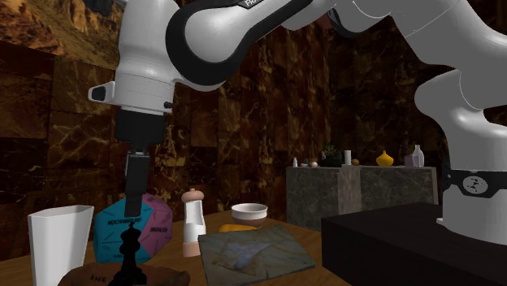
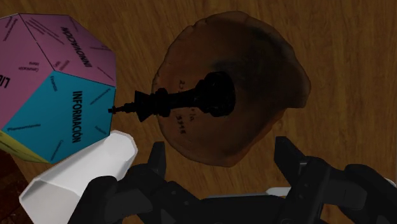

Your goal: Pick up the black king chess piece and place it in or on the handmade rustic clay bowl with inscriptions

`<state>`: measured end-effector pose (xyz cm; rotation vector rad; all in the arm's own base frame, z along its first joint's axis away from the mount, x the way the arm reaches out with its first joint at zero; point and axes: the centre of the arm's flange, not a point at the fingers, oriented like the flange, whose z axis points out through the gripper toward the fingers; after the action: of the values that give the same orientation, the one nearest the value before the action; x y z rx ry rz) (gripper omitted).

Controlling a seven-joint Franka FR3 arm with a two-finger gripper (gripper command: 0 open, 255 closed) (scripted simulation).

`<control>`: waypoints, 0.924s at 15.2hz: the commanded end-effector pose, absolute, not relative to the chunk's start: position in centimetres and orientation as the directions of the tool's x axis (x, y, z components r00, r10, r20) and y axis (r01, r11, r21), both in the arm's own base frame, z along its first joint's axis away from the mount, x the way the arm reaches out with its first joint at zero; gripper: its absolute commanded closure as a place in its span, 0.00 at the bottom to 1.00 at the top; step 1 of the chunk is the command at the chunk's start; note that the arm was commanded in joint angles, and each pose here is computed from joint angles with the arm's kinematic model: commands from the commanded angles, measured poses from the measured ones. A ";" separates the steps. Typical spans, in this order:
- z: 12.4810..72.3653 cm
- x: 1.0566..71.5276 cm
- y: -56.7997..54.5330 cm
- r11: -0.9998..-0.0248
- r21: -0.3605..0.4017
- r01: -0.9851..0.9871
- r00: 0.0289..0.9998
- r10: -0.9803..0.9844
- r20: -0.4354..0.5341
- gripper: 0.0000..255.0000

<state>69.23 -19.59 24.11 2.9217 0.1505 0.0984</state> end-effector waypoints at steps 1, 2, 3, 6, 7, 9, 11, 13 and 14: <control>24.1 69.2 -19.6 -0.972 0.216 0.094 0.993 0.109 0.055 0.00; 24.1 69.2 -19.6 -0.972 0.216 0.094 0.993 0.109 0.055 0.00; 25.4 69.1 -19.3 -0.972 0.216 0.094 0.993 0.109 0.055 0.00; 29.0 68.8 -18.5 -0.972 0.216 0.094 0.993 0.109 0.055 0.00; 29.0 68.8 -18.5 -0.972 0.216 0.094 0.993 0.109 0.055 0.00; 29.0 68.8 -18.5 -0.972 0.216 0.094 0.993 0.109 0.055 0.00; 29.0 68.8 -18.5 -0.972 0.216 0.094 0.993 0.109 0.055 0.00; 29.0 68.8 -18.5 -0.972 0.216 0.094 0.993 0.109 0.055 0.00; 29.0 68.8 -18.5 -0.972 0.216 0.094 0.993 0.109 0.055 0.00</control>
<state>68.84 -18.55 28.99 2.9217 0.1505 0.0985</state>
